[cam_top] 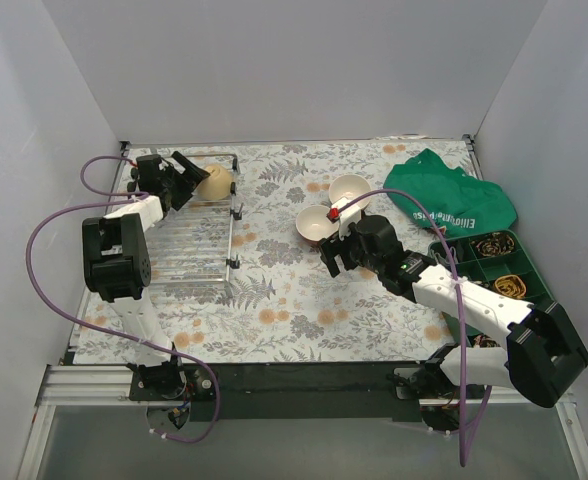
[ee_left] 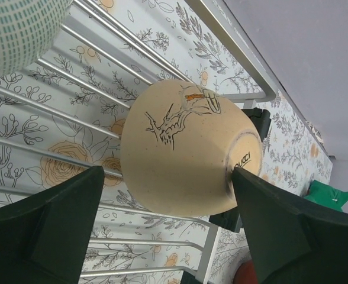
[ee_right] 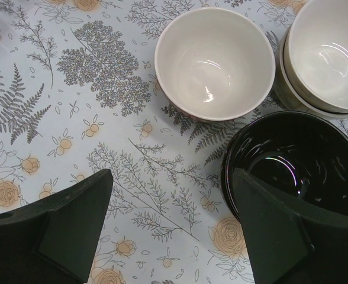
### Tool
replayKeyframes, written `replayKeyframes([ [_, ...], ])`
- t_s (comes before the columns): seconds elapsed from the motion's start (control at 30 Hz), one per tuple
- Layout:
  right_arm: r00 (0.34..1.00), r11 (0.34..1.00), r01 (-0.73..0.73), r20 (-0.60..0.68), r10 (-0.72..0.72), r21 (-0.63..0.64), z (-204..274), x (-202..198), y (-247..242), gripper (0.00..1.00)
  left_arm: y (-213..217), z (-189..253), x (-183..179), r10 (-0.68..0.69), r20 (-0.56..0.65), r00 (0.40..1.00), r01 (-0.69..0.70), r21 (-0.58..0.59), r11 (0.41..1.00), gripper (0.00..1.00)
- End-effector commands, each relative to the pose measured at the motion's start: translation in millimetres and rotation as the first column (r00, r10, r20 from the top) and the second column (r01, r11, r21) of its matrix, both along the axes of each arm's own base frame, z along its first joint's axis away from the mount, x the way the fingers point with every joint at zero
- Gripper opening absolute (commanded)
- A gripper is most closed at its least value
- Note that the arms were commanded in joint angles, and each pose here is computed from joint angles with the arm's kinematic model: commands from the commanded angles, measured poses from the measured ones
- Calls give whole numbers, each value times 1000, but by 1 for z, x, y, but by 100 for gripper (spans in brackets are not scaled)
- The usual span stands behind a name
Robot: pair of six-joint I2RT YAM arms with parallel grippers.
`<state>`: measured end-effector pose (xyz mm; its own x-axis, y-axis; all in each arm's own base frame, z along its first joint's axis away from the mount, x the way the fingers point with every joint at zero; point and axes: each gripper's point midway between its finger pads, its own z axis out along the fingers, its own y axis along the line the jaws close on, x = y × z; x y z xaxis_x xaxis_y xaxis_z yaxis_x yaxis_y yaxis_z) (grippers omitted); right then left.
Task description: Unload the bowls from the dish rack
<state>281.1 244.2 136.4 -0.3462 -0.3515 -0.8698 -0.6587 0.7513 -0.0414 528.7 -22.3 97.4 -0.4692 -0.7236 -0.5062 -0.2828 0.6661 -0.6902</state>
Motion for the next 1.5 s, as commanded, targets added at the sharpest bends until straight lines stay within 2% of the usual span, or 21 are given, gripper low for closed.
replayKeyframes([
  [0.0, 999, 999, -12, 41, 10, 37, 17, 7, 8, 90, -4, -20, -26, -29, -114, 993, 36, 55, 998, 95],
  [0.07, 999, 999, -12, 41, 10, 37, 17, 7, 8, 90, -4, -18, -21, -32, -103, 994, 37, 54, 998, 98],
  [0.4, 999, 999, -15, 40, 14, 36, 16, 7, 8, 90, -3, 36, -4, -97, 32, 995, 95, 42, 995, 98],
  [0.57, 999, 999, -17, 40, 15, 36, 16, 7, 9, 90, -7, 39, 3, -158, 22, 987, 157, 35, 987, 98],
  [0.73, 999, 999, -19, 36, 18, 35, 15, 7, 9, 90, -11, 28, 9, -195, -10, 981, 195, 5, 981, 98],
  [1.03, 999, 999, -21, 32, 20, 31, 13, 7, 10, 90, 2, 13, 17, -179, -64, 982, 178, -16, 984, 98],
  [1.47, 999, 999, -31, 22, 30, 26, 9, 7, 12, 90, -10, -44, 8, -245, -176, 953, 228, -114, 967, 98],
])
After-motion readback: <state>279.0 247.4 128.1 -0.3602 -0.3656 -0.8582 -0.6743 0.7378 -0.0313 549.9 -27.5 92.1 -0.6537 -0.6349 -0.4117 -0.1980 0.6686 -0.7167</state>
